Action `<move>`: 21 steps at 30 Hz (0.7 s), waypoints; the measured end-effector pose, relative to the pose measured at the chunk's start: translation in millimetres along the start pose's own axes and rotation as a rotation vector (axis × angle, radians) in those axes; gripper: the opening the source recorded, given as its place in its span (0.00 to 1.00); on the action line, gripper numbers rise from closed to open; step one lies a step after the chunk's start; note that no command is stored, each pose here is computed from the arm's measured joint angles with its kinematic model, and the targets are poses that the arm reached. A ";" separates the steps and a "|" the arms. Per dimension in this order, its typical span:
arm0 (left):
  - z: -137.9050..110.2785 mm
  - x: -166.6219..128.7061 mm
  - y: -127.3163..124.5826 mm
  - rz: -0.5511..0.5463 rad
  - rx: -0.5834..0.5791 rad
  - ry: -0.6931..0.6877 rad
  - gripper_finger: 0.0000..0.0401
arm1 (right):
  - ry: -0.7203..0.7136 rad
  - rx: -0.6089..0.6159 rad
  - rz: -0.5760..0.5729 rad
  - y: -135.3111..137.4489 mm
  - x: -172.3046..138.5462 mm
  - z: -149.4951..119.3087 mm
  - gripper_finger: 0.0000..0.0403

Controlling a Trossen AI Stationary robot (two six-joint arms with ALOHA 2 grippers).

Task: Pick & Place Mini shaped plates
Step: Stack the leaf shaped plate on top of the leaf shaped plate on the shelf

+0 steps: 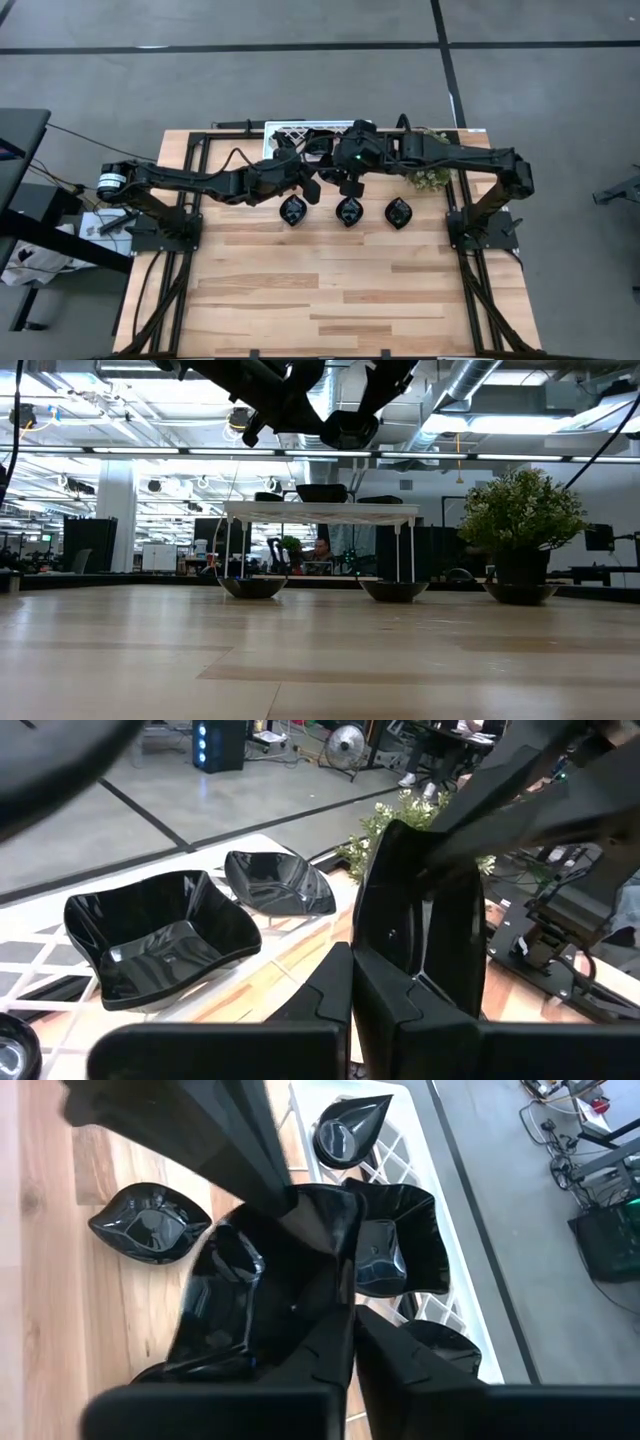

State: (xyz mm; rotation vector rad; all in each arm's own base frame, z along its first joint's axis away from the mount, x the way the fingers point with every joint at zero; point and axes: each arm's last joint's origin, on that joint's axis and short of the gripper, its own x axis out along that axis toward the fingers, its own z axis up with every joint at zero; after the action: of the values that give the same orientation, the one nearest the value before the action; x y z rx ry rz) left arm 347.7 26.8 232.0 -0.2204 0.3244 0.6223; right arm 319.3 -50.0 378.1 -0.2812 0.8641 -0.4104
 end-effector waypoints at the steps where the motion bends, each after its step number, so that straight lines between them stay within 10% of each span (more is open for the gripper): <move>1: 0.0 0.0 -0.1 -0.001 -0.003 0.000 0.01 | 0.000 0.000 0.000 0.1 0.0 0.0 0.02; 21: 1.6 0.1 -1.3 -0.033 -0.022 -0.010 0.04 | 0.004 -0.002 -0.002 -0.2 -0.6 -0.5 0.00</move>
State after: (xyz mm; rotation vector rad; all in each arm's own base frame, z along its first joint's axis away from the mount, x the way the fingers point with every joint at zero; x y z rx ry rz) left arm 348.9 26.3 233.7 -0.2427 0.3036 0.5944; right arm 318.5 -49.9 378.3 -0.2831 0.8678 -0.4126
